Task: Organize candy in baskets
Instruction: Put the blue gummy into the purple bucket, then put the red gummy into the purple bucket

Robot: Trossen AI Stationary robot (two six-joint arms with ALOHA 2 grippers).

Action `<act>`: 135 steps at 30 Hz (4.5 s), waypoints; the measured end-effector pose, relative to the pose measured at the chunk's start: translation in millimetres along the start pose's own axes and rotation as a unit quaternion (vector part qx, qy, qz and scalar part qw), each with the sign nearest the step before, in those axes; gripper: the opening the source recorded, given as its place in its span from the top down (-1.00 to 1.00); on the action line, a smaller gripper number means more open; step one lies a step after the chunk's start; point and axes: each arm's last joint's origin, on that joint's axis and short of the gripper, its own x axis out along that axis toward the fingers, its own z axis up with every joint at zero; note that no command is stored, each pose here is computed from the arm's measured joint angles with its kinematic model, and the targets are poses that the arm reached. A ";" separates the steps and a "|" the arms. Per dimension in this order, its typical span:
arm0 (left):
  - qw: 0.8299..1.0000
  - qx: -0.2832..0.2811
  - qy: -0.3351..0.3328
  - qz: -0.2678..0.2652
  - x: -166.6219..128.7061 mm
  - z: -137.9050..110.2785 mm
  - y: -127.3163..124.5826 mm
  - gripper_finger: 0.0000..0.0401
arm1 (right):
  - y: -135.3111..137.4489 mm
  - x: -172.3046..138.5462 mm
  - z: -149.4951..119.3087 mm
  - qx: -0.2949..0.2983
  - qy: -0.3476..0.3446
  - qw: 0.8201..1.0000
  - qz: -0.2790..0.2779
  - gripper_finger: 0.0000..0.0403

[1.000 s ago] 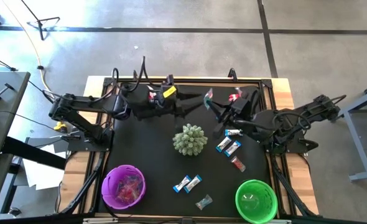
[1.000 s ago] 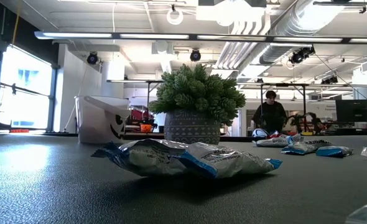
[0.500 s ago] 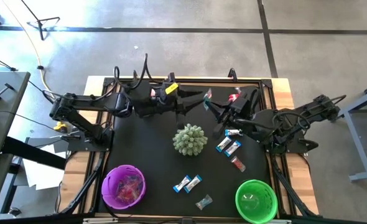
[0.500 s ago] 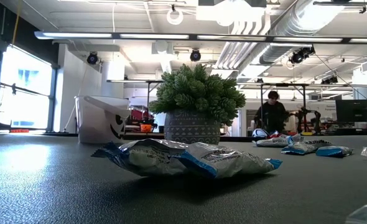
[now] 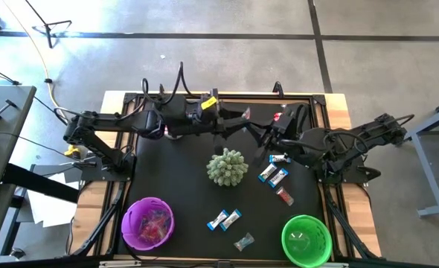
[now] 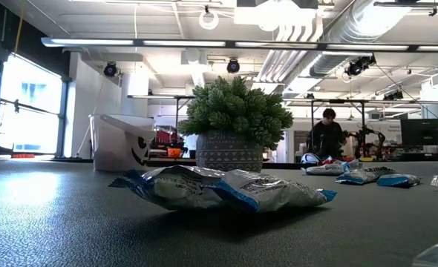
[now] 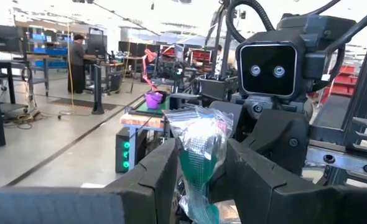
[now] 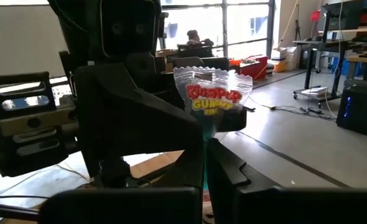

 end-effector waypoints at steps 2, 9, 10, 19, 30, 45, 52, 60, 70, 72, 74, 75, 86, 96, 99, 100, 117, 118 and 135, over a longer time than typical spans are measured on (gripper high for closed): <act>1.000 0.006 0.000 0.000 0.2 0.1 1.2 0.45 | 0.1 0.0 -0.2 -0.001 0.001 1.000 0.000 1.00; 1.000 0.021 0.000 0.001 -0.8 1.1 2.0 0.90 | 0.1 0.2 -1.0 -0.004 0.003 1.000 0.000 1.00; 1.000 0.021 0.000 -0.001 -0.9 1.2 1.9 0.94 | 0.1 0.2 -1.0 -0.004 0.003 1.000 0.000 1.00; 1.000 0.023 0.010 -0.001 -0.8 -1.1 2.0 0.98 | -0.9 -0.5 -3.8 -0.020 0.015 1.000 -0.001 0.94; 0.998 0.025 0.055 0.007 -12.5 -0.1 3.7 0.98 | -3.0 -4.5 -8.3 -0.048 0.038 0.998 -0.006 0.21; 0.895 -0.265 0.359 0.026 -128.8 -2.1 -46.7 0.98 | -10.6 -28.3 -33.4 0.078 0.214 0.971 0.075 0.10; 0.783 -0.361 0.502 0.068 -164.5 -36.4 -119.5 0.98 | -16.7 -34.1 -52.1 0.105 0.311 0.943 0.057 0.21; 0.701 -0.272 0.631 0.189 -208.4 -76.5 -157.4 0.98 | -19.9 -35.9 -55.3 0.133 0.327 0.935 0.029 0.28; 0.709 -0.227 0.644 0.177 -225.9 -75.7 -162.7 0.78 | -4.1 -30.4 -61.3 0.185 0.334 0.923 0.044 0.29; 0.705 -0.221 0.657 0.153 -229.6 -75.3 -167.0 0.69 | 2.5 -29.8 -67.6 0.194 0.357 0.912 0.053 0.29; 0.706 -0.215 0.662 0.131 -231.1 -75.0 -170.2 0.61 | 9.3 -28.9 -74.7 0.202 0.383 0.900 0.059 0.29; 0.709 -0.210 0.662 0.122 -230.8 -74.8 -170.6 0.57 | 12.6 -28.6 -78.2 0.205 0.393 0.894 0.061 0.29; 0.748 -0.117 0.651 0.052 -217.8 -73.1 -160.1 0.37 | 15.5 -28.2 -111.4 0.217 0.490 0.843 -0.042 0.29; 0.834 -0.058 0.548 0.025 -197.7 -39.3 -138.0 0.37 | 18.7 -55.6 -157.1 0.121 0.623 0.742 -0.215 0.29; 0.867 -0.060 0.494 0.027 -197.1 -19.5 -132.4 0.37 | 21.5 -57.8 -167.3 0.090 0.633 0.732 -0.234 0.29; 0.878 -0.062 0.474 0.025 -197.3 -12.4 -130.4 0.37 | 22.2 -57.4 -172.5 0.085 0.637 0.730 -0.233 0.29; 0.951 -0.069 0.297 0.047 -205.8 36.8 -110.1 0.37 | -13.9 -67.3 -283.6 0.079 0.721 0.664 -0.180 0.29; 0.952 -0.069 0.295 0.051 -204.9 36.8 -109.2 0.37 | -16.8 -67.1 -287.8 0.089 0.719 0.667 -0.174 0.29; 0.950 -0.085 0.282 0.100 -193.4 36.8 -96.9 0.37 | -41.2 -66.8 -310.3 0.118 0.709 0.678 -0.153 0.59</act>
